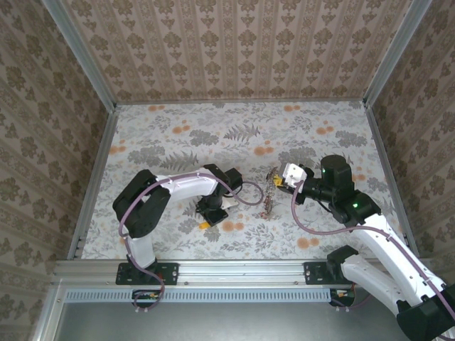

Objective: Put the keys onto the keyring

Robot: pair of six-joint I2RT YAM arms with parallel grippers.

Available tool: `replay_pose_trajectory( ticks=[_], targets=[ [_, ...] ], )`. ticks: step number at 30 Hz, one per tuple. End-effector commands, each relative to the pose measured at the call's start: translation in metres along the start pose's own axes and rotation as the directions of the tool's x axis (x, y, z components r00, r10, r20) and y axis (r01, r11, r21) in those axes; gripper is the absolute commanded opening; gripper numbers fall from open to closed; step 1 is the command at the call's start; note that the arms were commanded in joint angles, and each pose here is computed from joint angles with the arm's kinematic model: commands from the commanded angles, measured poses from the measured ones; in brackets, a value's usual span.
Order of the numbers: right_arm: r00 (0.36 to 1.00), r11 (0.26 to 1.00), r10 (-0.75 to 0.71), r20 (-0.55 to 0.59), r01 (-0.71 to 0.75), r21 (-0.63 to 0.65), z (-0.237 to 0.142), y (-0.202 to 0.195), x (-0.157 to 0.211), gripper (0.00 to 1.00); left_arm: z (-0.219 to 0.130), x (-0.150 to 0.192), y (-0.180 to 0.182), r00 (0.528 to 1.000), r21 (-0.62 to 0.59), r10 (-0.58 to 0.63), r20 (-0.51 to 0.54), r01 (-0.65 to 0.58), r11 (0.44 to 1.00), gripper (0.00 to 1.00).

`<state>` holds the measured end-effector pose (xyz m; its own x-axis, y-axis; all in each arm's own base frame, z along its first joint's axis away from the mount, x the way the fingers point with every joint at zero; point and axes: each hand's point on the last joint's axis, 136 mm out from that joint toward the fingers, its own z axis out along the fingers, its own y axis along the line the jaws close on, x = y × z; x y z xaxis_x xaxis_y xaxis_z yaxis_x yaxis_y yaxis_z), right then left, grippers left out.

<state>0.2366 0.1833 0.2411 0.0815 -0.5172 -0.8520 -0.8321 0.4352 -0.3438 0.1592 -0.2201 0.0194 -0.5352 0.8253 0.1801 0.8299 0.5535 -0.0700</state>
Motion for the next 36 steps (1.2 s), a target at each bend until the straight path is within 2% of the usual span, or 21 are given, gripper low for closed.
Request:
replay_pose_trajectory(
  ticks=[1,3,8,11,14,19,25,33,36],
  targets=[
    [0.998,0.999,-0.036,0.051,0.034,0.030,-0.008,-0.005,-0.018,0.00,-0.013,-0.006,-0.004,0.998,0.004,0.040,0.046,-0.040,0.999,0.06],
    [0.998,0.999,-0.036,0.052,0.034,0.027,-0.008,-0.005,-0.019,0.00,-0.015,-0.007,-0.004,0.997,0.009,0.051,0.056,-0.052,0.999,0.00],
    [0.998,0.999,-0.038,0.052,0.040,-0.026,-0.004,0.005,-0.016,0.00,-0.035,-0.006,-0.002,0.989,0.012,0.086,0.117,-0.088,0.996,0.00],
    [0.998,0.992,-0.047,0.045,0.052,-0.114,0.004,0.021,-0.015,0.00,-0.062,-0.009,0.001,0.972,0.038,0.096,0.214,-0.107,0.994,0.00],
    [0.997,0.983,-0.045,0.058,0.055,-0.176,0.011,0.032,-0.015,0.00,-0.092,-0.013,0.002,0.923,0.024,0.145,0.357,-0.164,0.986,0.00],
    [0.993,0.969,-0.024,0.113,0.051,-0.242,0.017,0.047,-0.021,0.00,-0.126,-0.009,-0.006,0.788,-0.103,0.334,0.517,-0.330,0.938,0.00],
    [0.993,0.950,-0.032,0.115,0.066,-0.305,0.026,0.061,-0.026,0.00,-0.157,-0.019,-0.022,0.583,-0.209,0.433,0.688,-0.412,0.887,0.00],
    [0.990,0.913,-0.037,0.138,0.090,-0.398,0.038,0.083,-0.034,0.00,-0.190,-0.020,-0.046,0.305,-0.344,0.536,0.787,-0.504,0.792,0.00],
    [0.988,0.901,-0.027,0.150,0.089,-0.424,0.042,0.088,-0.039,0.00,-0.194,-0.020,-0.051,0.243,-0.386,0.573,0.783,-0.532,0.753,0.00]
  ],
)
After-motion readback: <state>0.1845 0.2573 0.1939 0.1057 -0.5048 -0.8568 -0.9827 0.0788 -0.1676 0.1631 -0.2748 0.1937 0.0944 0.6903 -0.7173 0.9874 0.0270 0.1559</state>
